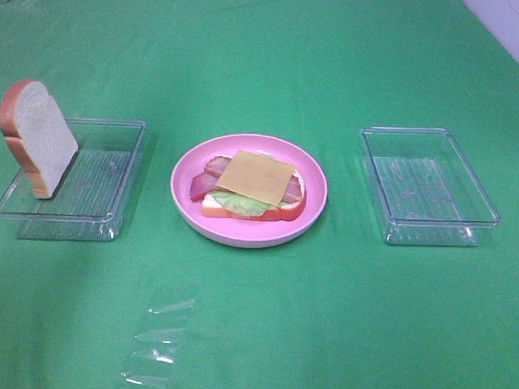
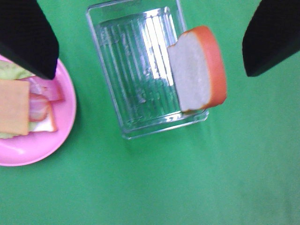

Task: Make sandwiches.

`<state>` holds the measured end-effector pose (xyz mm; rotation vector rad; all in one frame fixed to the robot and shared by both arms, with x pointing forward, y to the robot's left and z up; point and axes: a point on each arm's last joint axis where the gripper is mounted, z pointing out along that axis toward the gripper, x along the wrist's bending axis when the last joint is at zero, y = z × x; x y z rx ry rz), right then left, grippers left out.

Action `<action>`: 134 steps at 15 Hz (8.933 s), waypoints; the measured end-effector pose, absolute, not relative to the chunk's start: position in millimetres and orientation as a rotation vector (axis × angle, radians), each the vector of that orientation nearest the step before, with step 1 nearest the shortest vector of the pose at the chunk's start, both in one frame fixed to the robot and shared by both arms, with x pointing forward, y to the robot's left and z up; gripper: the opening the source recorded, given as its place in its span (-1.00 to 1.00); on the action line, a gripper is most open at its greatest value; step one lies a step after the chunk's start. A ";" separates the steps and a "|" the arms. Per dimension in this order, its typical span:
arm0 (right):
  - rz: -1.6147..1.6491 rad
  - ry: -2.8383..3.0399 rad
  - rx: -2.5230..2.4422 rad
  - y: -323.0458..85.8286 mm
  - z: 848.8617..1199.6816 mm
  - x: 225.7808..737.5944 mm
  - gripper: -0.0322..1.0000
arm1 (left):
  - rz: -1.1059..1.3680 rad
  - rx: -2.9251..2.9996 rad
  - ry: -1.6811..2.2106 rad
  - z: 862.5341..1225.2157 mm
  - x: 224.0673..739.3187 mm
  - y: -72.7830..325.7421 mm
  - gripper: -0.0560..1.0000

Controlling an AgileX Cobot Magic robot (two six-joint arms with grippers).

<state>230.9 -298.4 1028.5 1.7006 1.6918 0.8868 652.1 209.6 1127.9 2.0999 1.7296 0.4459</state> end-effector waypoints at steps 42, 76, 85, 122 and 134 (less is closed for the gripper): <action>0.887 1.692 1.701 -298.4 1028.5 230.9 0.97 | 0.025 2.161 2.154 961.6 693.8 269.7 -0.53; 0.887 1.692 1.701 -298.4 1028.5 230.9 0.97 | -0.503 1.624 1.746 970.2 657.3 84.3 -0.53; 0.887 1.692 1.701 -298.4 1028.5 230.9 0.97 | -0.546 1.650 1.782 933.9 661.3 81.8 -0.53; 0.887 1.692 1.701 -298.4 1028.5 230.9 0.97 | 0.208 1.965 2.069 1091.9 586.7 309.8 0.95; 0.887 1.692 1.701 -298.4 1028.5 230.9 0.97 | 0.672 1.766 1.709 1082.2 286.1 294.6 0.95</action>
